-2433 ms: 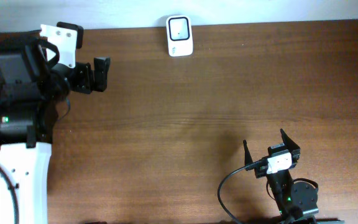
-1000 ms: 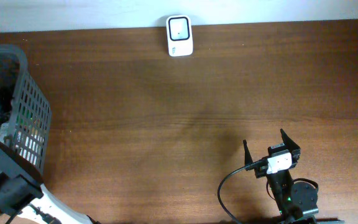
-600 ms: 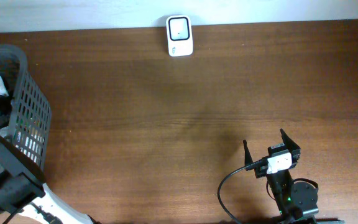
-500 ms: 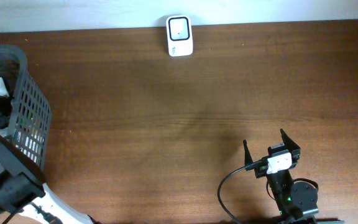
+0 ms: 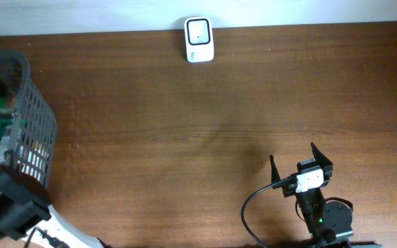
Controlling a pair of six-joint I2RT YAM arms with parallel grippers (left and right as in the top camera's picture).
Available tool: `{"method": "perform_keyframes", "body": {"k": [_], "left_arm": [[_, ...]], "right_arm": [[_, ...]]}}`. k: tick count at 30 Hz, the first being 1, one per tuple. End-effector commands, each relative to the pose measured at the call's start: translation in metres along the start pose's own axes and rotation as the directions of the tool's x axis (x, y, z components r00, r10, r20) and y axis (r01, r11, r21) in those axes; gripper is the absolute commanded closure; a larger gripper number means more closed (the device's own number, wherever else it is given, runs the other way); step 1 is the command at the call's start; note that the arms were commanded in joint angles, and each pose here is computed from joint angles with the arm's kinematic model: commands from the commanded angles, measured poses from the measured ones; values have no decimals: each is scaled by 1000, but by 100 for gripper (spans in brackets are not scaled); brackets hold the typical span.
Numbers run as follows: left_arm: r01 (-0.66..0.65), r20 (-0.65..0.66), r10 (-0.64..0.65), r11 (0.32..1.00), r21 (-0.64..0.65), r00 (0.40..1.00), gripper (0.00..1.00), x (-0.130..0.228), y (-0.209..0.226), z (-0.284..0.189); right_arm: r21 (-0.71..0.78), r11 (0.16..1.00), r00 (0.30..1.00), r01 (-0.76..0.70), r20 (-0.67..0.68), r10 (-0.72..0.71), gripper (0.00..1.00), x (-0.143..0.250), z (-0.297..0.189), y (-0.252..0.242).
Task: Scan the item barcode
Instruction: 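Reach into the basket and grasp the green-lidded jar with the left gripper, then carry the jar out and set it on the table center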
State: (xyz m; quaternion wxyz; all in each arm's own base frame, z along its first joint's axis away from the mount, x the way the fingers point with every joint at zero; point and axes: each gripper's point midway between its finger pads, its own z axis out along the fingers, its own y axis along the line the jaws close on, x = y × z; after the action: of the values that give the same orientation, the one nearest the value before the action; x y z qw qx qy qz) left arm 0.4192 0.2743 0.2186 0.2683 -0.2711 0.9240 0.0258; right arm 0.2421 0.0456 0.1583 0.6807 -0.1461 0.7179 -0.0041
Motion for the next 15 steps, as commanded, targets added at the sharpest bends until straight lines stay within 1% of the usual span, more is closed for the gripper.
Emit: {"method": "perform_keyframes", "body": {"k": [1, 2, 4, 6, 7, 8, 10, 11, 12, 13, 14, 15], "left_arm": [[-34, 270, 3, 994, 107, 963, 53, -45, -34, -114], [-60, 317, 10, 987, 150, 948, 53, -49, -44, -137], [-153, 426, 27, 953, 263, 904, 54, -48, -76, -195], [-215, 482, 43, 927, 307, 875, 55, -43, -99, -228], [-245, 500, 48, 909, 337, 865, 55, -36, -119, -245], [-287, 507, 73, 888, 359, 859, 54, -30, -139, -252], [-348, 490, 120, 845, 406, 863, 53, -16, -176, -251], [-384, 473, 154, 812, 439, 868, 53, -5, -201, -247], [-416, 450, 193, 777, 473, 872, 53, 8, -225, -240], [-454, 414, 252, 725, 518, 875, 53, 27, -259, -228], [-475, 380, 301, 688, 548, 875, 53, 44, -285, -215], [-485, 355, 335, 673, 558, 873, 53, 56, -300, -205]], "right_arm": [[-15, 1000, 1000, -10, 1, 10, 2, 1, 0, 3], [-15, 1000, 1000, -10, 1, 10, 2, 1, 0, 3], [-15, 1000, 1000, -10, 1, 10, 2, 1, 0, 3], [-15, 1000, 1000, -11, 1, 11, 2, 1, 0, 3], [-15, 1000, 1000, -11, 1, 11, 2, 1, 0, 3], [-15, 1000, 1000, -10, 1, 10, 2, 1, 0, 3], [-15, 1000, 1000, -10, 1, 10, 2, 1, 0, 3], [-15, 1000, 1000, -10, 1, 10, 2, 1, 0, 3], [-15, 1000, 1000, -10, 1, 10, 2, 1, 0, 3], [-15, 1000, 1000, -10, 1, 10, 2, 1, 0, 3], [-15, 1000, 1000, -10, 1, 10, 2, 1, 0, 3], [-15, 1000, 1000, -10, 1, 10, 1, 1, 0, 3]]}}
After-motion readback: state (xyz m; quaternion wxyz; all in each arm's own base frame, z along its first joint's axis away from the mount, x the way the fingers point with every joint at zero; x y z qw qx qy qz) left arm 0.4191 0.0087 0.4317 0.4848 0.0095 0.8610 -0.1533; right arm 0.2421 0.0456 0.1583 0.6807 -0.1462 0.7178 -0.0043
